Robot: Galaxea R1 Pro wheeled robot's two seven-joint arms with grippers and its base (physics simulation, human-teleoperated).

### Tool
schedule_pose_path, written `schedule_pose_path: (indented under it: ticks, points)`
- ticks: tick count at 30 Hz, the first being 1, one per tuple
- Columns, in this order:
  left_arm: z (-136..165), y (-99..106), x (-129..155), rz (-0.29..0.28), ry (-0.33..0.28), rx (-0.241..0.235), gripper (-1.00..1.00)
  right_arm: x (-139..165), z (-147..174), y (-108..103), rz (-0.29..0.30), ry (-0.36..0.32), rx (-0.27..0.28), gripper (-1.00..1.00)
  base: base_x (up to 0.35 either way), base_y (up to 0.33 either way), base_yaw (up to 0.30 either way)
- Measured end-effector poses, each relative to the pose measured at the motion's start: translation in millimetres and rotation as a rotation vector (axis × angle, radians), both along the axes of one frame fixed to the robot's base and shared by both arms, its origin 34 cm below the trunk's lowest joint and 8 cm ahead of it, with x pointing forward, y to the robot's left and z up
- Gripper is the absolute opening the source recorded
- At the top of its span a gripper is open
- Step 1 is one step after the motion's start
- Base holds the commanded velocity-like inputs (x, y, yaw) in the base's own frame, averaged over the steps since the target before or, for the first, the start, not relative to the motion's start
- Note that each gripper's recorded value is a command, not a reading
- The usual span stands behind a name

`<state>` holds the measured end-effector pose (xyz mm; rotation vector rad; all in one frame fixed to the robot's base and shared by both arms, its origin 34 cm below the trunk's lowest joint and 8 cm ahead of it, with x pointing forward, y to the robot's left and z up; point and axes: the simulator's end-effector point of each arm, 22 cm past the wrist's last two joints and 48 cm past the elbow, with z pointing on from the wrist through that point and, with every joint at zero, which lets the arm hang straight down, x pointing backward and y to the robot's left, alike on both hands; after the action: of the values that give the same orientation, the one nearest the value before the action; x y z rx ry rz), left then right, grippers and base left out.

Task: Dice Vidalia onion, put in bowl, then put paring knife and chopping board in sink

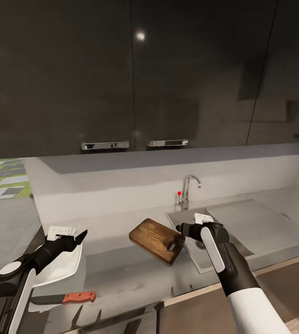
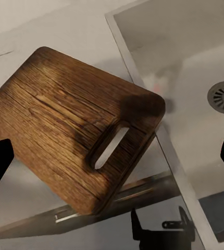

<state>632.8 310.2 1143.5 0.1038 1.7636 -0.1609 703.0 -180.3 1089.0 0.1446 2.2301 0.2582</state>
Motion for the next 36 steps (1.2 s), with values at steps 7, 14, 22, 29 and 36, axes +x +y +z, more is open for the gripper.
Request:
schedule_pose_path:
  ticks: [7, 14, 22, 29, 36]
  points:
    - [0.0, -0.1, 0.1, 0.000, 0.000, 0.000, 1.00, 0.0, 0.1, 0.0, 0.000, 0.000, 0.001, 1.00, 0.000, 0.001, -0.071]
    - [0.0, -0.1, 0.0, 0.000, 0.000, 0.000, 1.00, 0.1, 0.2, 0.2, 0.001, -0.001, 0.002, 1.00, 0.000, 0.054, -0.053]
    - [0.0, 0.0, 0.0, 0.000, 0.000, 0.000, 1.00, 0.1, 0.3, 0.5, 0.001, -0.001, 0.003, 1.00, 0.000, 0.031, -0.003]
    - [0.1, 0.0, -0.1, 0.000, 0.000, 0.000, 1.00, -0.1, 0.2, 0.4, 0.001, 0.000, 0.003, 1.00, 0.074, 0.113, 0.000]
    - [0.0, 0.1, 0.0, 0.000, 0.000, 0.000, 1.00, 0.0, 0.2, 0.7, 0.002, 0.000, 0.004, 1.00, 0.017, 0.018, 0.000]
